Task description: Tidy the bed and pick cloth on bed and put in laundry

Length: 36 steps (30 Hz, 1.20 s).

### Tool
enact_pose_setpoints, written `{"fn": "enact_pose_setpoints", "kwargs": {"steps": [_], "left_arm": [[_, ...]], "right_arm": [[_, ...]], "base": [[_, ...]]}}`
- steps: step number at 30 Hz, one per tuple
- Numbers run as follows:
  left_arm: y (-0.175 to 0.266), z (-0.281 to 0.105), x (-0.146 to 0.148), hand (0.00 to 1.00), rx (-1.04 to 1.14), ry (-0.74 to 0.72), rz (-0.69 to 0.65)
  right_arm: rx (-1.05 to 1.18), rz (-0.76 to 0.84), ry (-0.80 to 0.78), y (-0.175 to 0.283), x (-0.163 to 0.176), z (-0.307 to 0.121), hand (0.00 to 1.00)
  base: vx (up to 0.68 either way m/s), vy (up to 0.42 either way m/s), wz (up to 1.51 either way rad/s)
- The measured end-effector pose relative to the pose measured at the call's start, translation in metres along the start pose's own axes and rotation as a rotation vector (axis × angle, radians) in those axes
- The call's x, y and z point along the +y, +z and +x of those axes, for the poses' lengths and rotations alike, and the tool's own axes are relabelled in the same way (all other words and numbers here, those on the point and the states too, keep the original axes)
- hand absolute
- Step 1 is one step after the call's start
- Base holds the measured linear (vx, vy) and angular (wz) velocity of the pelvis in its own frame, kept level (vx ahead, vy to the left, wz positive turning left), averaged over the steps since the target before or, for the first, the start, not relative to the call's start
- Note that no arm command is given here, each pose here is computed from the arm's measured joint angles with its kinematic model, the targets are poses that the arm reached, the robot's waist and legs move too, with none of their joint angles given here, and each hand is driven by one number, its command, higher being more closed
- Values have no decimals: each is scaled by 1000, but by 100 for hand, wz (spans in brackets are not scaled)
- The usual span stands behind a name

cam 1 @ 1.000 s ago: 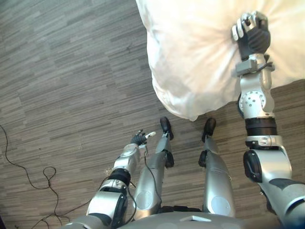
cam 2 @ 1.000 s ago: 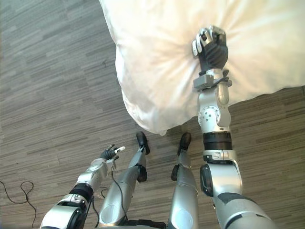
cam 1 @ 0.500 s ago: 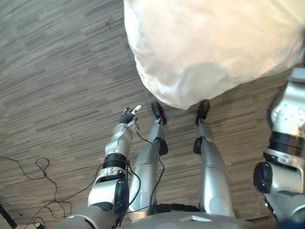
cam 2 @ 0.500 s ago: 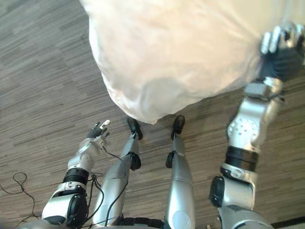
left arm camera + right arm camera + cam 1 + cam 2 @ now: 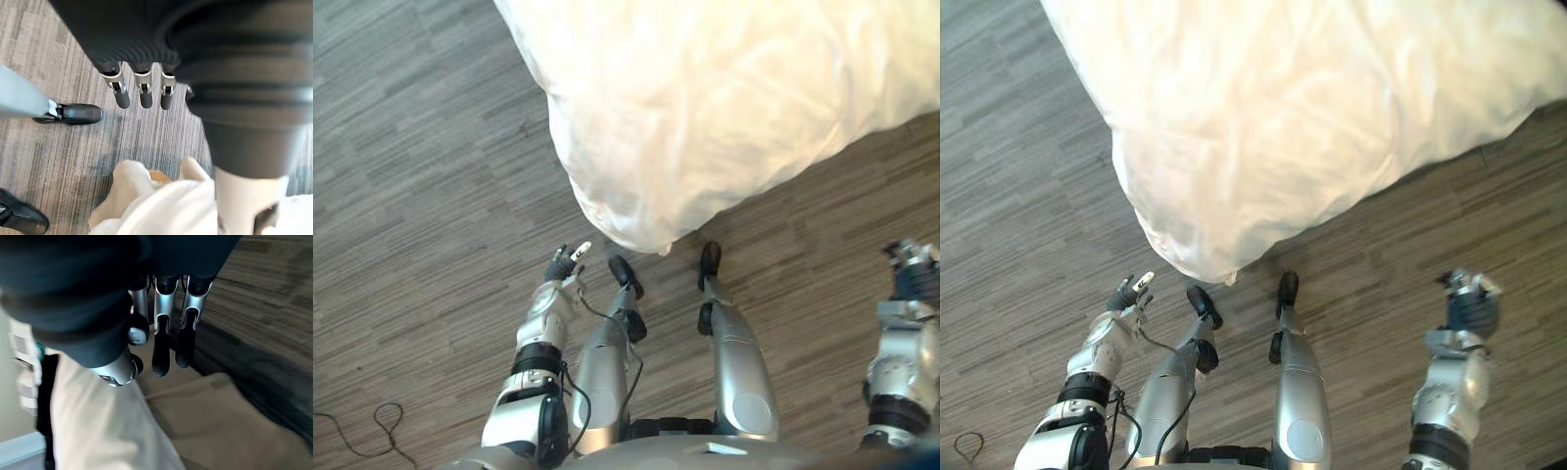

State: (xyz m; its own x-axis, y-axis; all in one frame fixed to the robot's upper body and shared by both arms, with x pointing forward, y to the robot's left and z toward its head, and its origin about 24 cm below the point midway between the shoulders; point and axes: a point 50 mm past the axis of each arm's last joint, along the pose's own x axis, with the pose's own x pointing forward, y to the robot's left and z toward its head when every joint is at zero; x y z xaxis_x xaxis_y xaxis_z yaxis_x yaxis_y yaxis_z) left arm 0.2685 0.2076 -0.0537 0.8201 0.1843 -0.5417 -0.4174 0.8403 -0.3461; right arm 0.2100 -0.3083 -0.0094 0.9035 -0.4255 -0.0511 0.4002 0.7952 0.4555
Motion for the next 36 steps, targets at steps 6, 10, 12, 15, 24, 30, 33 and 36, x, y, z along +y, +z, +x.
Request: {"fn": "enact_pose_setpoints", "kwargs": {"steps": [6, 10, 12, 15, 24, 30, 33, 36], "left_arm": [[-55, -23, 38, 0, 120, 95, 105], [-86, -40, 49, 0, 194, 109, 128], [-98, -46, 53, 0, 234, 109, 175], [-115, -56, 59, 0, 308, 90, 278], [-148, -82, 80, 0, 445, 159, 352], [-151, -86, 88, 0, 454, 165, 379], [-153, -85, 86, 0, 468, 145, 407], [-152, -83, 81, 0, 462, 130, 408]], "right_arm": [[301, 24, -71, -78, -3, -53, 0], [465, -40, -110, -105, -15, -82, 0], [524, -67, -122, -114, -19, -94, 0], [567, -78, -144, -121, -23, -110, 0], [652, -30, -182, -135, -30, -145, 0], [709, -25, -144, -143, -28, -142, 0], [705, -20, -155, -140, -32, -134, 0], [709, -39, -176, -138, -36, -134, 0]], "base": [[151, 12, 15], [86, 23, 10], [36, 28, 13], [16, 14, 9], [5, -11, -2], [26, -69, -30], [-40, 4, -34], [-63, 104, -31]]}}
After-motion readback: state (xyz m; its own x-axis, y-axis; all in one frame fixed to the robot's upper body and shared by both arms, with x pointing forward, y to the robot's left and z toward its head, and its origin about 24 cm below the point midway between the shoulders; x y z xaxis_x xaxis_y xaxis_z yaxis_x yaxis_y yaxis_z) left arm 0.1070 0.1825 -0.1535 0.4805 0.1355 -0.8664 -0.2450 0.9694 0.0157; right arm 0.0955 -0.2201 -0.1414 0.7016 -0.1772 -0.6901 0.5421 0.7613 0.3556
